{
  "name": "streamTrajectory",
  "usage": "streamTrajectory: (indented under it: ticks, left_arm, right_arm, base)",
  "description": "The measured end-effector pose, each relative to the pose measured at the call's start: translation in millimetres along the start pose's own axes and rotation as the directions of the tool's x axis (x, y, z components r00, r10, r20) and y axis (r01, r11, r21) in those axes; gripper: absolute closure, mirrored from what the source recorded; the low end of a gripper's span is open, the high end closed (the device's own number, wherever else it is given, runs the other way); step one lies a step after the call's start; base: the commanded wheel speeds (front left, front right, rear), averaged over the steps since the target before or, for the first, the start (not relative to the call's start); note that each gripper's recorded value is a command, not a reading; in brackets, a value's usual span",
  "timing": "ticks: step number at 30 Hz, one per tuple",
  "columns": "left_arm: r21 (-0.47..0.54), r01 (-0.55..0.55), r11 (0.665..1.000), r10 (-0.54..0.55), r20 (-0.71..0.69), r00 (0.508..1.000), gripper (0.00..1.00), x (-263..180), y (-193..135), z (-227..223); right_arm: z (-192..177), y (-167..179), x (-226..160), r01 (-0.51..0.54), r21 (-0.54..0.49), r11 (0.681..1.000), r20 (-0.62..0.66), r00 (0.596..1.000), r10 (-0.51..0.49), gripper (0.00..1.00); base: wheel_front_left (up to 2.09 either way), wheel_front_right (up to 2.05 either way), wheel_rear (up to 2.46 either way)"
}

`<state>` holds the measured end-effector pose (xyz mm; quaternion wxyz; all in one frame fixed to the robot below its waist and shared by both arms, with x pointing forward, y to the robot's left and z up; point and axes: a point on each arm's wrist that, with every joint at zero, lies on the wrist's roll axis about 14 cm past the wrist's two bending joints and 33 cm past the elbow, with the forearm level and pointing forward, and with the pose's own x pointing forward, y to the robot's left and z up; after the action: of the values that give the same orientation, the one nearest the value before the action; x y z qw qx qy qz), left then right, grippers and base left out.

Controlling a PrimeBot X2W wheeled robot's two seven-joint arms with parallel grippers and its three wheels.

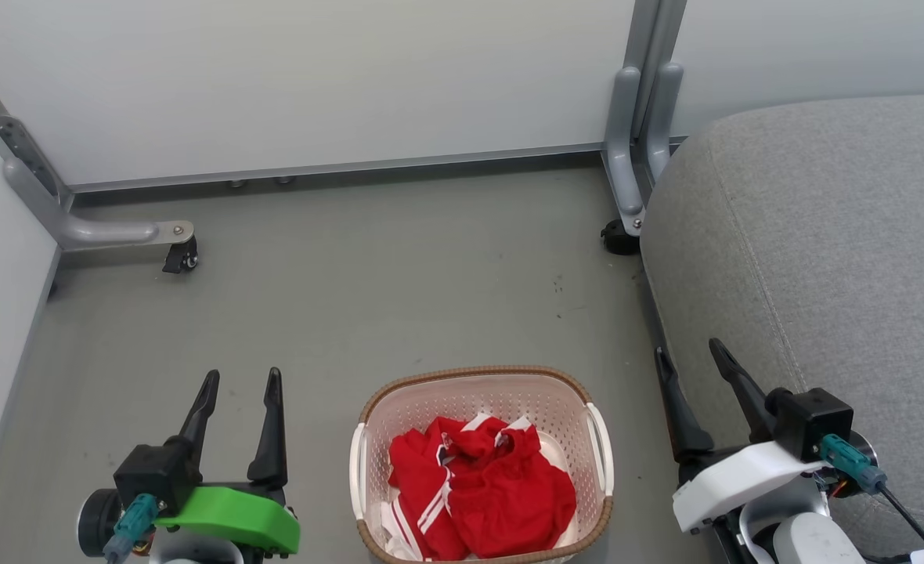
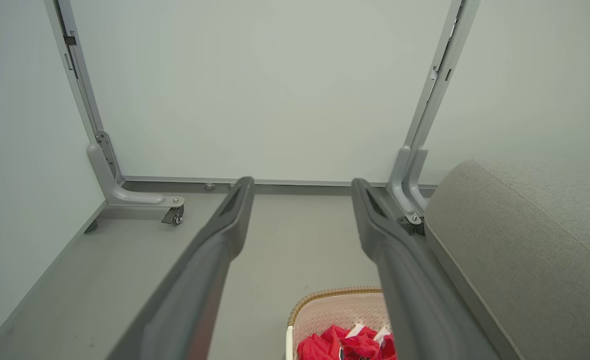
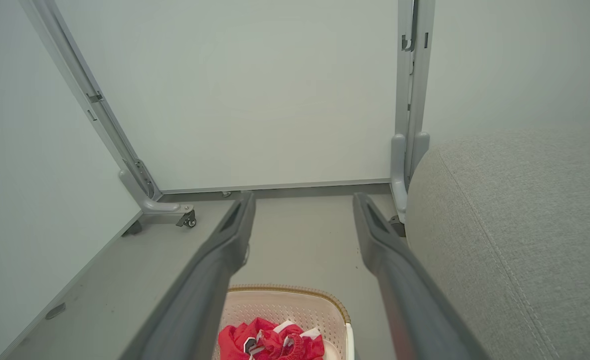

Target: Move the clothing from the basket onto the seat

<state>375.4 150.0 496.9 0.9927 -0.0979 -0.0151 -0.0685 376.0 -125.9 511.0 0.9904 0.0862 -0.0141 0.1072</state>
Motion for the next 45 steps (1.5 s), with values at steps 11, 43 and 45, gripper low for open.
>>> streamTrajectory:
  ticks: [11, 43, 45]
  left_arm:
    - [0.060, 0.012, 0.998, -0.012, -0.008, 1.000, 0.00, -1.2, -1.3, -4.9]
    - [0.122, 0.117, 0.986, -0.096, -0.168, 0.981, 0.00, 37.1, -28.5, -60.7]
    - [0.133, 0.164, 0.977, -0.133, -0.216, 0.967, 0.00, 44.5, -39.2, -77.8]
  right_arm:
    - [-1.1, 1.0, 0.3, -0.009, -0.050, 0.999, 0.003, 1.000, 0.009, 0.00]
    - [-5.1, -8.2, 38.9, -0.013, -0.092, 0.996, 0.004, 1.000, 0.013, 0.00]
    - [-6.3, -9.9, 48.3, -0.015, -0.093, 0.996, 0.007, 1.000, 0.015, 0.00]
  base:
    - [0.00, 0.00, 0.00]
    - [0.00, 0.00, 0.00]
    - [0.00, 0.00, 0.00]
